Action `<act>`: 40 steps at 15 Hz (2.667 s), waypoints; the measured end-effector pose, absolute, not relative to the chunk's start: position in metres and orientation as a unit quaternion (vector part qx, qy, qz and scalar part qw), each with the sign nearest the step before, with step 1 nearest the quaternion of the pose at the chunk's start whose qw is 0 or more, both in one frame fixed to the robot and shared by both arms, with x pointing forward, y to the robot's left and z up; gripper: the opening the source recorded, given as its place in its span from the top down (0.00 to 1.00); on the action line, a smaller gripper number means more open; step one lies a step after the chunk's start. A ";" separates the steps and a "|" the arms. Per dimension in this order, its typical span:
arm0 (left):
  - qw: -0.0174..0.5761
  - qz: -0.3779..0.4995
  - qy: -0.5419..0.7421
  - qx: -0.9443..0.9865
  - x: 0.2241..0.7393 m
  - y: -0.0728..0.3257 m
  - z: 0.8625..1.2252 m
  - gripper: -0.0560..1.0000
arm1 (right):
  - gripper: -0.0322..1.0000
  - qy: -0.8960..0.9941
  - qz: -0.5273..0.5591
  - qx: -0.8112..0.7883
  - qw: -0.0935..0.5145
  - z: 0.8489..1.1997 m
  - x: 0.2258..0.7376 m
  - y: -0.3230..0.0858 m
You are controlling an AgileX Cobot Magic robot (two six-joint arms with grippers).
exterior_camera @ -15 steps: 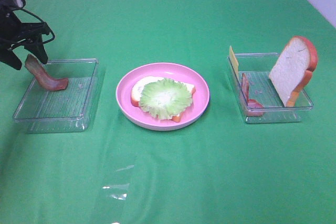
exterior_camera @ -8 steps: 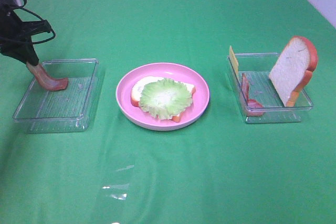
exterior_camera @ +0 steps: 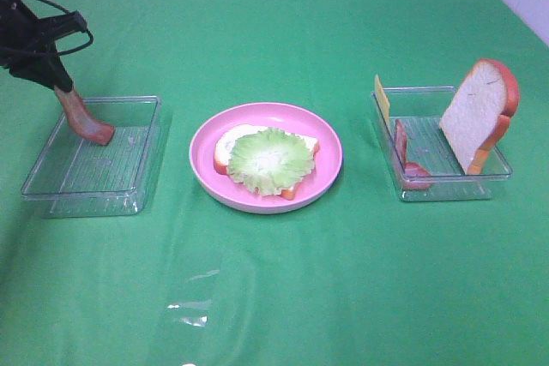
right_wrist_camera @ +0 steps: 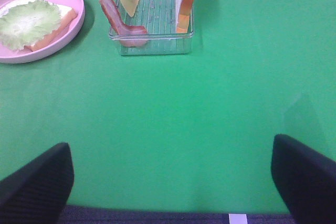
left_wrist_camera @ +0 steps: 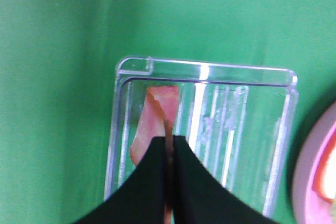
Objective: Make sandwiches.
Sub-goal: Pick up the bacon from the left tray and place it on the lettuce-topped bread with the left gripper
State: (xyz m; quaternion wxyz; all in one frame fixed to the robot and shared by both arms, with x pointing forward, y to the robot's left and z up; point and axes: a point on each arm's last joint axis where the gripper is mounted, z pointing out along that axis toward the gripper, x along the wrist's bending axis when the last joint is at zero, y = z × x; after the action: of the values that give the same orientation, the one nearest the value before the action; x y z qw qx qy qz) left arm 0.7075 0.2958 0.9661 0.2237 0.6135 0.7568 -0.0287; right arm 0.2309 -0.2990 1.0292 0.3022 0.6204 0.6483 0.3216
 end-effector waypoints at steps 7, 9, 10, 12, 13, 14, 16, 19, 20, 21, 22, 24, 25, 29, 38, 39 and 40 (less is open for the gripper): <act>0.334 -0.008 0.677 0.655 0.707 0.234 1.066 0.95 | 0.02 0.648 0.322 0.620 0.302 1.029 0.231 -0.299; 0.351 -0.008 0.654 0.670 0.703 0.206 1.082 0.95 | 0.02 0.648 0.322 0.620 0.302 1.029 0.231 -0.299; 0.355 -0.014 0.648 0.673 0.701 0.193 1.085 0.95 | 0.02 0.648 0.322 0.620 0.302 1.029 0.231 -0.299; 0.356 -0.028 0.639 0.681 0.695 0.169 1.085 0.95 | 0.02 0.648 0.322 0.620 0.302 1.029 0.231 -0.299; 0.356 -0.031 0.636 0.684 0.693 0.162 1.085 0.95 | 0.02 0.648 0.322 0.620 0.302 1.029 0.231 -0.299; 0.356 -0.037 0.629 0.690 0.689 0.148 1.085 0.95 | 0.02 0.648 0.322 0.620 0.302 1.029 0.231 -0.299; 0.348 -0.059 0.613 0.706 0.682 0.114 1.073 0.95 | 0.02 0.648 0.322 0.620 0.302 1.029 0.231 -0.299; 0.330 -0.102 0.578 0.739 0.660 0.045 1.044 0.95 | 0.02 0.648 0.322 0.620 0.302 1.029 0.231 -0.299; 0.329 -0.109 0.573 0.743 0.656 0.035 1.041 0.95 | 0.02 0.648 0.322 0.620 0.302 1.029 0.231 -0.299; 0.328 -0.125 0.567 0.745 0.651 0.023 1.036 0.95 | 0.02 0.648 0.322 0.620 0.302 1.029 0.231 -0.299; 0.325 -0.140 0.563 0.747 0.646 0.012 1.030 0.95 | 0.02 0.648 0.322 0.620 0.302 1.029 0.231 -0.299; 0.322 -0.149 0.559 0.750 0.641 0.003 1.025 0.95 | 0.02 0.648 0.322 0.620 0.302 1.029 0.231 -0.299; 0.323 -0.154 0.558 0.749 0.640 0.001 1.025 0.95 | 0.02 0.648 0.322 0.620 0.302 1.029 0.231 -0.299; 0.324 -0.158 0.559 0.747 0.640 0.000 1.025 0.95 | 0.02 0.648 0.322 0.620 0.302 1.029 0.231 -0.299; 0.215 -0.089 0.583 0.779 0.657 0.017 0.964 0.95 | 0.02 0.648 0.322 0.620 0.302 1.029 0.231 -0.299; 0.197 -0.067 0.584 0.785 0.660 0.022 0.959 0.95 | 0.02 0.648 0.322 0.620 0.302 1.029 0.231 -0.299; 0.186 -0.057 0.584 0.788 0.662 0.026 0.954 0.95 | 0.02 0.648 0.322 0.620 0.302 1.029 0.231 -0.299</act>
State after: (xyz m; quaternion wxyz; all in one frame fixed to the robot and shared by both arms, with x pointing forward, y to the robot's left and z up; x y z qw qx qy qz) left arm 0.6616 0.0256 0.9541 0.1864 0.7879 0.5841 -0.0573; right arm 0.2309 -0.2990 1.0292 0.3022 0.6204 0.6483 0.3216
